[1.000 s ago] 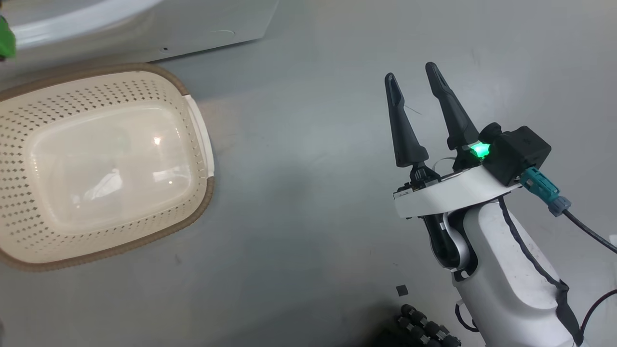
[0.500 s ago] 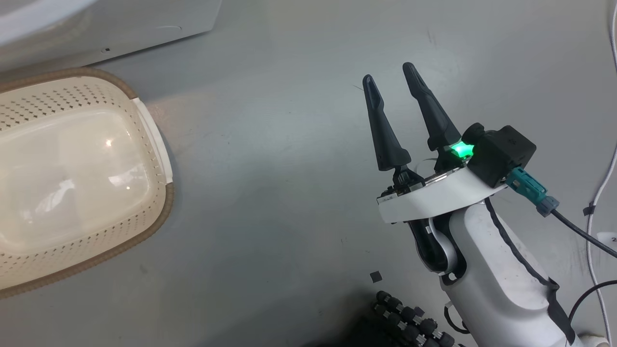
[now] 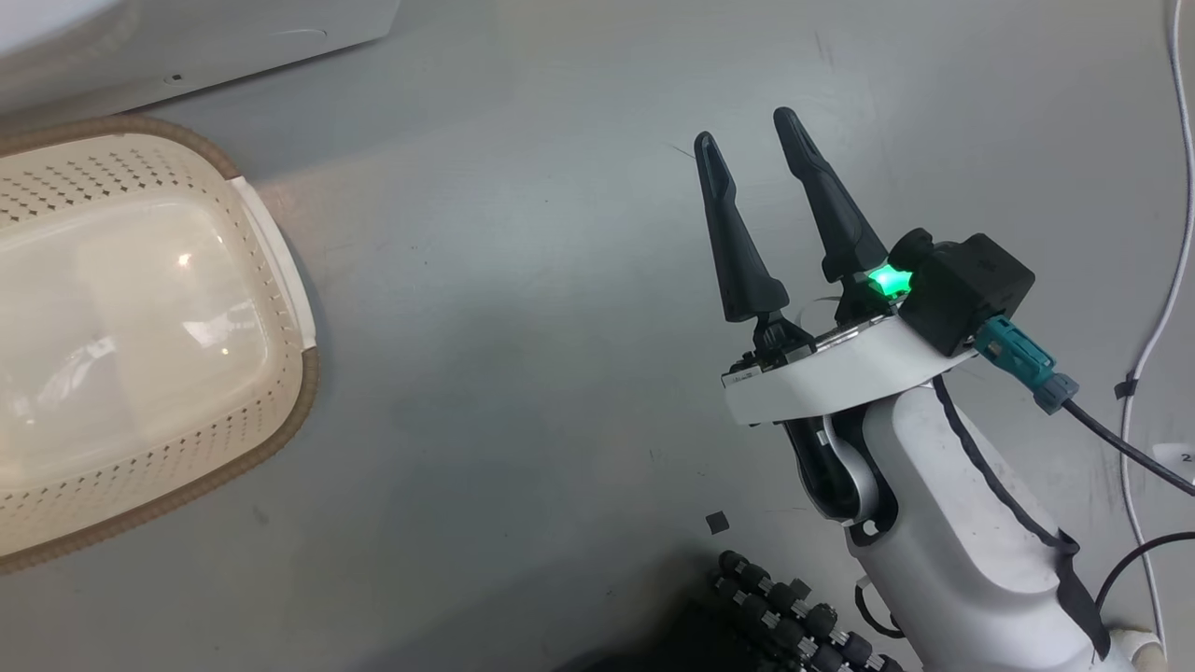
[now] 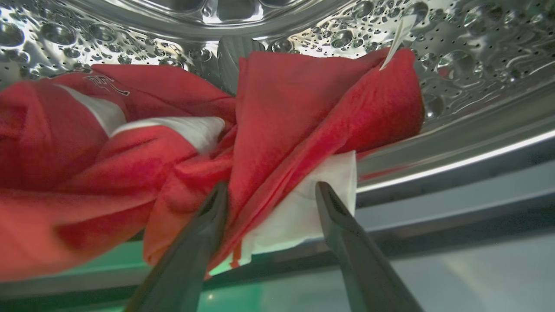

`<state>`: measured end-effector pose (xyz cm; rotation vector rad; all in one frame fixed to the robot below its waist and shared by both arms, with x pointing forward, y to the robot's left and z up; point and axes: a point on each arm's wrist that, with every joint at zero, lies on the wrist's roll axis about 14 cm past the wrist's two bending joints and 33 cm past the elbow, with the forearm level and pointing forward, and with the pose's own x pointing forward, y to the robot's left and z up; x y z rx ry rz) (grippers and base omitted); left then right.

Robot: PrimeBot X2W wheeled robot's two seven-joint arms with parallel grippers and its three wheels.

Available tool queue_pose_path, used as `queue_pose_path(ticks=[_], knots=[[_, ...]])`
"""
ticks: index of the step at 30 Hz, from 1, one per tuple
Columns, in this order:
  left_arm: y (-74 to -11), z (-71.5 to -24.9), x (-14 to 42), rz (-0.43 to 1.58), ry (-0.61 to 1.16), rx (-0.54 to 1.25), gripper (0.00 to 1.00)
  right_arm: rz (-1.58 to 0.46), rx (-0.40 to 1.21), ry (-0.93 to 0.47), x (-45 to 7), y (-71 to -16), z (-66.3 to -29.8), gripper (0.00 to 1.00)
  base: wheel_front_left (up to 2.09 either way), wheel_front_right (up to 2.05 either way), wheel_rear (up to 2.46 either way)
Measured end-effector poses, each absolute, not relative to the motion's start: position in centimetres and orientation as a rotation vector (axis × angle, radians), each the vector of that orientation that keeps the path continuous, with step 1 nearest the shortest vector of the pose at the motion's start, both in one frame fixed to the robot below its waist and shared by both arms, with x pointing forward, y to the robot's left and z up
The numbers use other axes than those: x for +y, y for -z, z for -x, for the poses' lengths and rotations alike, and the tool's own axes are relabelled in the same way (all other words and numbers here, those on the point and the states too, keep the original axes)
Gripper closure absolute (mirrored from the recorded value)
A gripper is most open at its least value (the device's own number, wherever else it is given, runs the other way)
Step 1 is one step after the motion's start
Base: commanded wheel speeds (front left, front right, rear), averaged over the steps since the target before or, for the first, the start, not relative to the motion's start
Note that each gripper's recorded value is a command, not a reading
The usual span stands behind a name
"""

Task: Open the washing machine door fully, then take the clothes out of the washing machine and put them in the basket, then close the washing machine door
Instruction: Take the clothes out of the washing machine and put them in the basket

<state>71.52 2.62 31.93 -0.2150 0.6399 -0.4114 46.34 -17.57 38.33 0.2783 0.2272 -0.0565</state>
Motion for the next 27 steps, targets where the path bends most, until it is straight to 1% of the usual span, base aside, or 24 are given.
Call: queue_pose_path(ticks=[5, 6, 7, 8, 9, 18, 27], knots=[[-31.5, -71.5, 2.9, 0.203, 0.411, 0.690, 0.00, -0.279, 0.225, 0.045, -17.2, -38.3, -46.6, 0.00, 0.00, 0.00, 0.00], [-31.5, -71.5, 2.8, 0.201, 0.412, 0.697, 0.07, -0.279, 0.224, 0.043, -17.2, -38.3, -46.7, 0.00, 0.00, 0.00, 0.00], [-31.5, -71.5, 2.8, 0.197, 0.414, 0.706, 0.51, -0.279, 0.222, 0.040, -17.1, -38.4, -46.8, 0.00, 0.00, 0.00, 0.00], [-31.5, -71.5, 2.8, 0.195, 0.415, 0.713, 0.67, -0.279, 0.220, 0.038, -17.1, -38.4, -46.9, 0.00, 0.00, 0.00, 0.00], [-31.5, -71.5, 2.8, 0.192, 0.415, 0.718, 1.00, -0.278, 0.219, 0.037, -17.1, -38.5, -46.9, 0.00, 0.00, 0.00, 0.00], [-31.6, -71.7, 2.9, 0.178, 0.419, 0.722, 1.00, -0.278, 0.218, 0.028, -16.9, -38.4, -47.2, 0.00, 0.00, 0.00, 0.00], [-34.0, -72.6, 3.7, 0.157, 0.403, 0.592, 1.00, -0.269, 0.197, 0.022, -16.7, -39.2, -47.6, 0.00, 0.00, 0.00, 0.00]])
